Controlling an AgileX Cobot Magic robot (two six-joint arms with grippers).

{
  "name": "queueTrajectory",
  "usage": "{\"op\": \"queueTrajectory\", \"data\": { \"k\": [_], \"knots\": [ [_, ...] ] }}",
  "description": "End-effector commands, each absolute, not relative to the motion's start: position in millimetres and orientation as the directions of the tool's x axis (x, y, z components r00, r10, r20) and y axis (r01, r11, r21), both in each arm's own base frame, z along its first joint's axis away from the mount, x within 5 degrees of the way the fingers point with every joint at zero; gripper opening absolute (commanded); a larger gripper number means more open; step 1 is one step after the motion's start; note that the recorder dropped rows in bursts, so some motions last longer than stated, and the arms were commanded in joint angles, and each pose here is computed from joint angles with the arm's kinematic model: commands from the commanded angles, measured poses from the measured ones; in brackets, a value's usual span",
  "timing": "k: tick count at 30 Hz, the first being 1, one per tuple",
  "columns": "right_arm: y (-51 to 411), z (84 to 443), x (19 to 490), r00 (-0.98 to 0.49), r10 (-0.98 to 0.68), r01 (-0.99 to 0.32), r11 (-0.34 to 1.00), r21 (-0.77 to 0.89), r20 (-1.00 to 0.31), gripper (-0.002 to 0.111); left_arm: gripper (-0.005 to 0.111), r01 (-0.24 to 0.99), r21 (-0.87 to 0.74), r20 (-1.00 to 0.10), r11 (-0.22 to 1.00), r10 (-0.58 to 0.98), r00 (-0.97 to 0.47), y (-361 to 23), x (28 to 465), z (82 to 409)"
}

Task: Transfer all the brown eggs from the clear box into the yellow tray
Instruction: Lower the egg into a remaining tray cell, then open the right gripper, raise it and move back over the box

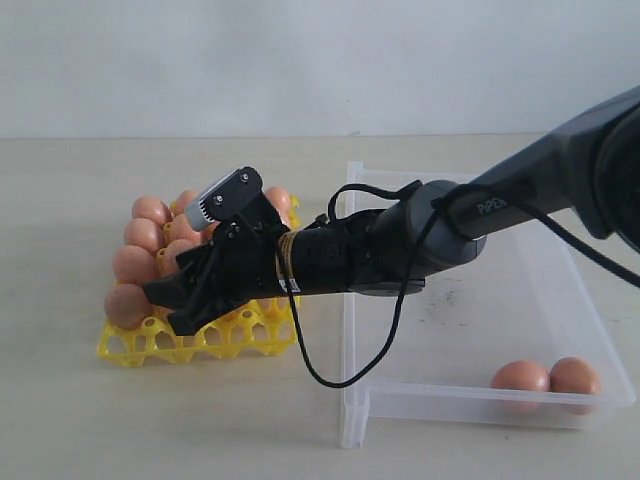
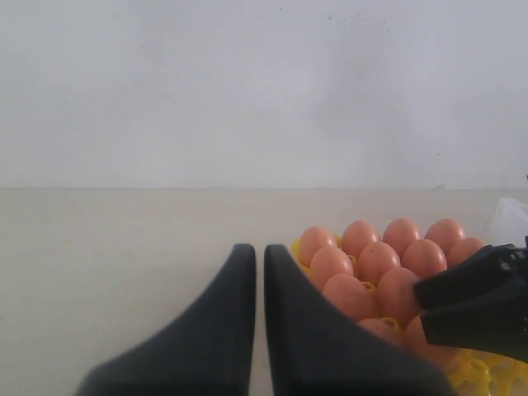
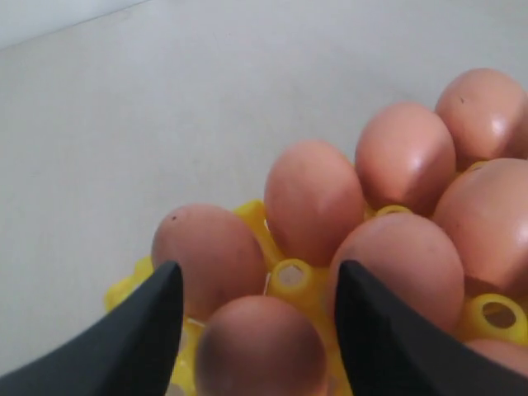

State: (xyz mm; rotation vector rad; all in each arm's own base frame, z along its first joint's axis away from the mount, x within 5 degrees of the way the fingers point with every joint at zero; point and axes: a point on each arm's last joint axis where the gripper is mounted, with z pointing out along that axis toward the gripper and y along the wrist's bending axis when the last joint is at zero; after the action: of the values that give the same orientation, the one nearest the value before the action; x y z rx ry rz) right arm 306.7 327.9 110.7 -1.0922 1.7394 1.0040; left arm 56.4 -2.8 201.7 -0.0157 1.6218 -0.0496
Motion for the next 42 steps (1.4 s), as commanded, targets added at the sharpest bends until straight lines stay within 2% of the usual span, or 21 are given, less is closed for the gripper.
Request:
{"op": "queueTrajectory", "data": {
  "k": [1, 7, 13, 18, 20, 22, 25, 29, 32, 35, 40, 42],
  "knots": [
    [329, 116, 307, -0.27, -0.265, -0.935, 0.301, 0.186, -0.926, 0.051, 0.004, 0.015, -0.047, -0.998, 0.999, -0.046, -0.038, -2, 56, 202],
    [326, 150, 305, -0.232, -0.277, -0.945, 0.291, 0.149, -0.932, 0.051, 0.004, 0.015, -0.047, -0.998, 0.999, -0.046, -0.038, -2, 56, 202],
    [313, 201, 299, -0.1, -0.386, -0.956, 0.291, -0.019, -0.917, 0.051, 0.004, 0.015, -0.047, -0.998, 0.999, -0.046, -0.038, -2, 56, 202],
    [290, 231, 307, -0.109, -0.501, -0.867, 0.471, -0.165, -0.859, 0.049, 0.004, 0.015, -0.047, -0.998, 0.999, -0.046, -0.038, -2, 56, 202],
    [279, 242, 312, -0.132, -0.511, -0.796, 0.566, -0.216, -0.85, 0.041, 0.004, 0.015, -0.047, -0.998, 0.999, -0.046, -0.038, -2, 56, 202],
    [269, 249, 314, -0.148, -0.513, -0.729, 0.634, -0.257, -0.846, 0.029, 0.004, 0.015, -0.047, -0.998, 0.999, -0.046, -0.038, -2, 56, 202],
    [254, 261, 316, -0.161, -0.515, -0.63, 0.71, -0.314, -0.842, 0.0, 0.004, 0.015, -0.047, -0.998, 0.999, -0.046, -0.038, -2, 56, 202],
    [236, 270, 319, -0.205, -0.519, -0.484, 0.79, -0.375, -0.83, 0.0, 0.004, 0.015, -0.047, -0.998, 0.999, -0.046, -0.038, -2, 56, 202],
    [222, 268, 320, -0.261, -0.591, -0.409, 0.784, -0.467, -0.764, 0.0, 0.004, 0.015, -0.047, -0.998, 0.999, -0.046, -0.038, -2, 56, 202],
    [209, 262, 319, -0.337, -0.7, -0.381, 0.713, -0.589, -0.629, 0.0, 0.004, 0.015, -0.047, -0.998, 0.999, -0.046, -0.038, -2, 56, 202],
    [188, 253, 310, -0.456, -0.83, -0.444, 0.525, -0.726, -0.321, 0.0, 0.004, 0.015, -0.047, -0.998, 0.999, -0.046, -0.038, -2, 56, 202],
    [185, 249, 306, -0.49, -0.83, -0.481, 0.512, -0.712, -0.267, 0.0, 0.004, 0.015, -0.047, -0.998, 0.999, -0.046, -0.038, -2, 56, 202]
  ]
}}
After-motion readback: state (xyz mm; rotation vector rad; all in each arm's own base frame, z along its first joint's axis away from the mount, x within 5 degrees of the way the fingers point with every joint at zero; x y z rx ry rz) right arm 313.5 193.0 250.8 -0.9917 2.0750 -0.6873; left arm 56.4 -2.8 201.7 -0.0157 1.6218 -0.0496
